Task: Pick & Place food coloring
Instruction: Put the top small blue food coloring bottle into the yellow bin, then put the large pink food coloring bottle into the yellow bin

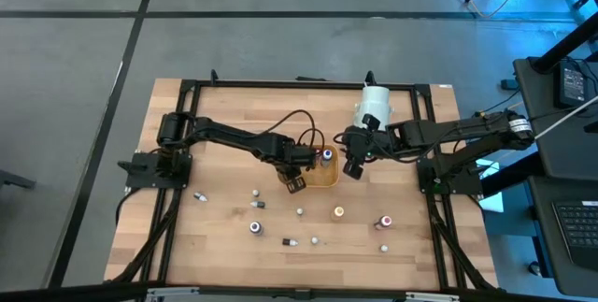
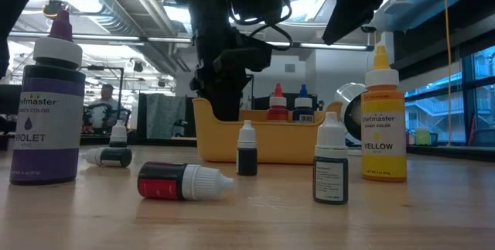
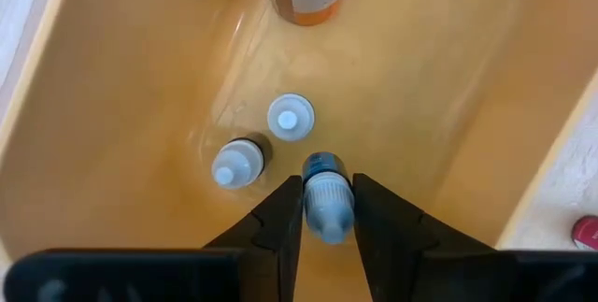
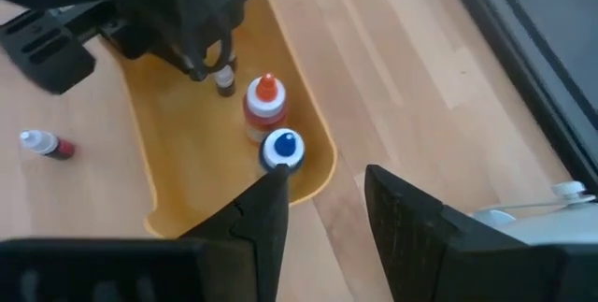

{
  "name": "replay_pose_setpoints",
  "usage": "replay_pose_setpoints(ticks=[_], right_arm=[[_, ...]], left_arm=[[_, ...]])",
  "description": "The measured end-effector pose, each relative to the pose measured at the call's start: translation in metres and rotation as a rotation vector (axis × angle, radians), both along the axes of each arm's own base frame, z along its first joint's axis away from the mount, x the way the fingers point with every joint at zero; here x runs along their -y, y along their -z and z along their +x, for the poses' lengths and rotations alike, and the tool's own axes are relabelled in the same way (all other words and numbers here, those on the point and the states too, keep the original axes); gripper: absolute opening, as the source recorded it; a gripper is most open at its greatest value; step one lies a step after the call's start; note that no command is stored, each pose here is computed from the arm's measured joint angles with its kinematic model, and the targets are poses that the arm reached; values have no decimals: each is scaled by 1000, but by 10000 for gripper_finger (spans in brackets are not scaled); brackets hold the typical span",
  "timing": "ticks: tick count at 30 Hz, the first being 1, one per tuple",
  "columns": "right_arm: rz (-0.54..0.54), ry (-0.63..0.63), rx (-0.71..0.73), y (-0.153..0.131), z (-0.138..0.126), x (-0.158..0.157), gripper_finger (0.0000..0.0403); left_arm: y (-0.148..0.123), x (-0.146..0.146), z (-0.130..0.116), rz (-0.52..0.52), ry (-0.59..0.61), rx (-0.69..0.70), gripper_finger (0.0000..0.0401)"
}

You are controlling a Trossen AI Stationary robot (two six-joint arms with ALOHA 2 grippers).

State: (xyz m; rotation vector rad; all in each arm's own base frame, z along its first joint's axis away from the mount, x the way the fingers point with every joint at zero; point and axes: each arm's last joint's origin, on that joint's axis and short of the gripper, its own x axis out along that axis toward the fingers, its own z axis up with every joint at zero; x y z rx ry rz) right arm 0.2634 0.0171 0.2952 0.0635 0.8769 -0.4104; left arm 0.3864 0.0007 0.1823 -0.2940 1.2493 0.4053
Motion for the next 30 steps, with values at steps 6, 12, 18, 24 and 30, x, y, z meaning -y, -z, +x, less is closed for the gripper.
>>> replay_pose_setpoints(ticks=[6,12,18,24,30], right_arm=[[38,-115,24,-21,-7,-13,145],[138,-161,3,-32,-36,-41,145],[176,-259,-78,-29,-61,-80,145],[165,-326,-99,-25,-74,-106,145],[257,-335,-111,-24,-88,-127,145]], left_arm=[[0,0,0,-2,1,-1,94],[0,0,0,-3,1,-3,91],[0,0,0,-10,3,-4,102],[0,0,-1,-11,3,-7,114],[0,0,-1,-8,2,-8,118]])
